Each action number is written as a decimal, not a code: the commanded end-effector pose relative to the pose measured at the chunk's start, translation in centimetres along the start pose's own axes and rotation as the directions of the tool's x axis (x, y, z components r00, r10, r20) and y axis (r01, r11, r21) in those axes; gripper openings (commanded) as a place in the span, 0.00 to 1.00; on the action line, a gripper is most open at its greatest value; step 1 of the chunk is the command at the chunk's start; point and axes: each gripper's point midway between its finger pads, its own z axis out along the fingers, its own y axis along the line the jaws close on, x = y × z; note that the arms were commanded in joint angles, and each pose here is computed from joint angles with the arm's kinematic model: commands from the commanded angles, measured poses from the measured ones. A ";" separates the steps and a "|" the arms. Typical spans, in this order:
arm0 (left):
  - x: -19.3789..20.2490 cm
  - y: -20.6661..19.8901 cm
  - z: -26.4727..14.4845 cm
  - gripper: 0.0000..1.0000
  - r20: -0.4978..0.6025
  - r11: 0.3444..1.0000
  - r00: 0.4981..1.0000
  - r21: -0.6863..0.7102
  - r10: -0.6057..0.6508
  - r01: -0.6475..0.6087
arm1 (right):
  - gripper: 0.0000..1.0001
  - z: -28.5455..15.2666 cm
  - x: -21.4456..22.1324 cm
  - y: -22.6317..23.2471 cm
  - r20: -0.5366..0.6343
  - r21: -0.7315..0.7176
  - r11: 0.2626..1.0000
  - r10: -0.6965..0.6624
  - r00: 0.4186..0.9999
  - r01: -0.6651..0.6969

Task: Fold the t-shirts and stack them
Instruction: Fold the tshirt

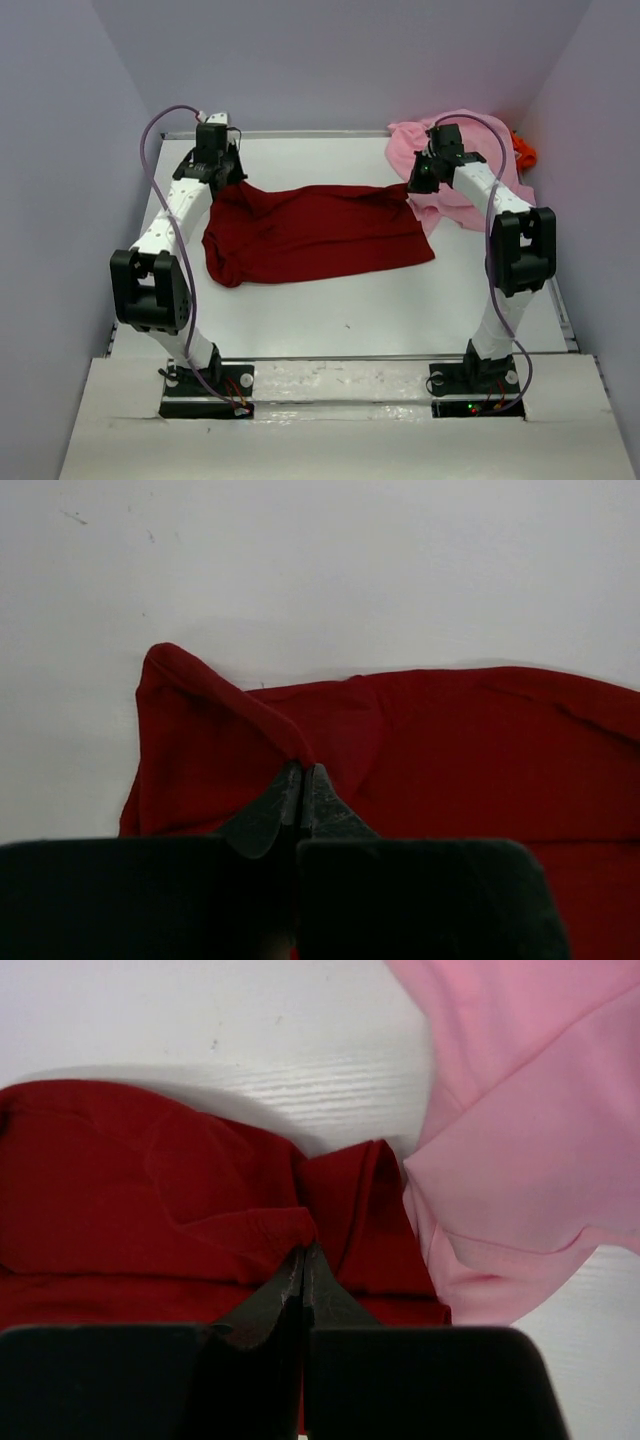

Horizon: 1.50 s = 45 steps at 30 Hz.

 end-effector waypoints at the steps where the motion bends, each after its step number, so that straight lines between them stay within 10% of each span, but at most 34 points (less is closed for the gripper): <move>1: -1.1 -1.8 -2.5 0.00 0.062 0.997 0.998 0.072 -0.010 0.006 | 0.00 -1.9 -0.9 0.8 0.070 -0.008 1.000 -0.014 0.997 0.015; 16: 0.3 2.6 -8.1 0.00 0.162 0.996 0.987 -0.083 0.000 0.014 | 0.00 -3.1 2.2 -2.3 0.069 0.111 0.994 -0.001 0.998 -0.007; 45: 11.7 7.4 -5.1 0.00 -0.050 0.966 0.999 -0.258 0.001 -0.014 | 0.00 -3.2 6.9 -6.3 0.045 0.263 0.962 0.066 0.997 -0.076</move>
